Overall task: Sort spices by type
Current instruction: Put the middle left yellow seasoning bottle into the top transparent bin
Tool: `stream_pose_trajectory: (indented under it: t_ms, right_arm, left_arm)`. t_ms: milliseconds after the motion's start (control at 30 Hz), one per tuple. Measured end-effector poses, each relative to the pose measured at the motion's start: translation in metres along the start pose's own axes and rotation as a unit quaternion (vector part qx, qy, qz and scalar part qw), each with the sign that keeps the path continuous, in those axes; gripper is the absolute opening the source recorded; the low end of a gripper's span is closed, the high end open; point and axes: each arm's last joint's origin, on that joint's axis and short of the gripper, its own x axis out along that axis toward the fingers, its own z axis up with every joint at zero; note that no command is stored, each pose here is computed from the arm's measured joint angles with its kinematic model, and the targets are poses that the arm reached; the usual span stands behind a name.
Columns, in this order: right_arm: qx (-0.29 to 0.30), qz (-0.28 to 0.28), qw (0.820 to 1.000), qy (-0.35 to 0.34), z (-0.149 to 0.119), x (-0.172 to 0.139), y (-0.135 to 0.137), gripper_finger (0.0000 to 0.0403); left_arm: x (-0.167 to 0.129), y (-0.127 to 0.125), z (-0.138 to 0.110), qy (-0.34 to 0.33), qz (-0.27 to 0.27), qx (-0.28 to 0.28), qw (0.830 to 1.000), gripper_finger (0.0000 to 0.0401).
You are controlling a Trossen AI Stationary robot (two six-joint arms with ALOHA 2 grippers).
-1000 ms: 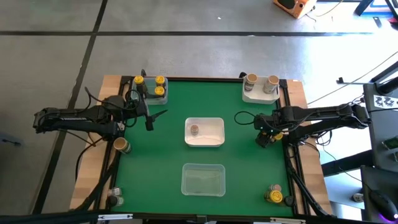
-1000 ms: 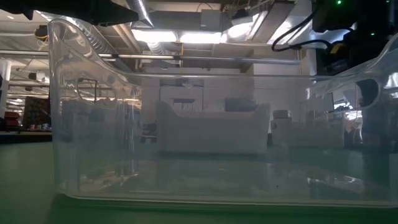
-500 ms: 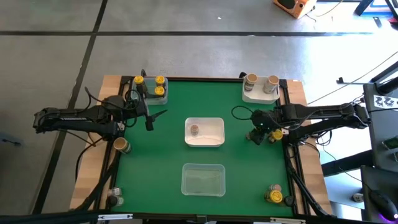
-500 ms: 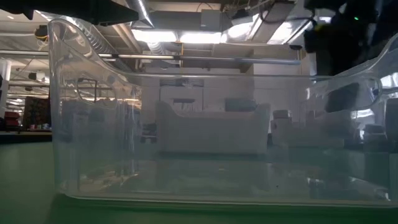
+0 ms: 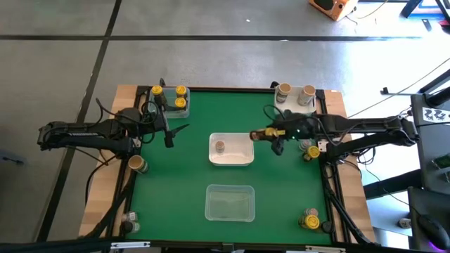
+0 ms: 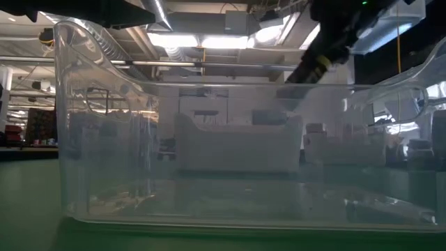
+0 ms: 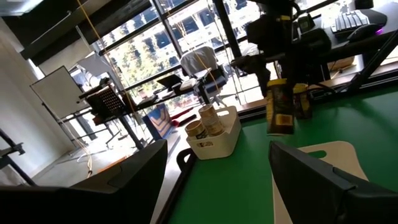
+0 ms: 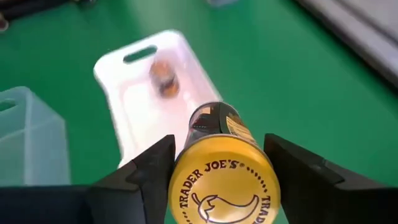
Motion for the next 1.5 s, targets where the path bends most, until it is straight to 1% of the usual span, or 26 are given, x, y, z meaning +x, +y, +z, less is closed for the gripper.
stream_pose_trajectory:
  t_ms: [167,267,467,567,733,833,967,1067,1200,1433,1500]
  right_arm:
    - [-0.029,-0.018,0.999,-0.038,0.013,0.019,-0.009,0.023]
    - [-0.042,-0.03,0.998,-0.045,0.019,0.033,-0.016,0.023]
    - [-0.067,-0.05,0.996,-0.029,0.046,0.062,-0.023,0.0231]
    - [-0.074,-0.06,0.995,-0.009,0.064,0.076,-0.027,0.0231]
    - [-0.07,-0.072,0.994,0.038,0.092,0.099,-0.034,0.0231]
    - [-0.075,-0.07,0.993,0.054,0.108,0.114,-0.037,0.0231]
    - [-0.069,-0.052,0.994,0.07,0.124,0.135,-0.043,0.0231]
    - [-0.064,-0.043,0.993,0.09,0.129,0.151,-0.046,0.0232]
    - [-0.067,-0.037,0.99,0.122,0.128,0.172,-0.05,0.0232]
    - [-0.064,-0.023,0.984,0.164,0.111,0.202,-0.054,0.0232]
    - [-0.063,-0.007,0.983,0.173,0.108,0.208,-0.054,0.0232]
  left_arm:
    - [0.0,0.0,0.0,0.0,0.0,0.0,1.0,0.0279]
    - [0.0,0.0,0.0,-0.001,0.0,0.001,1.0,0.0279]
    - [0.0,0.0,0.0,-0.001,0.0,0.001,1.0,0.0279]
    - [0.0,0.0,0.0,-0.001,0.0,0.0,1.0,0.0279]
    - [0.0,0.0,-0.001,0.003,-0.002,0.001,1.0,0.0279]
    - [0.0,0.0,-0.001,0.003,-0.002,0.001,1.0,0.0279]
    - [0.0,0.0,-0.001,0.004,-0.002,0.001,1.0,0.0279]
    - [0.0,-0.001,-0.001,0.006,-0.003,0.002,1.0,0.0279]
    - [0.0,-0.001,-0.001,0.007,-0.004,0.002,1.0,0.0279]
    - [0.001,-0.001,-0.002,0.009,-0.004,0.002,1.0,0.0279]
    - [0.001,-0.001,-0.002,0.009,-0.004,0.002,1.0,0.0279]
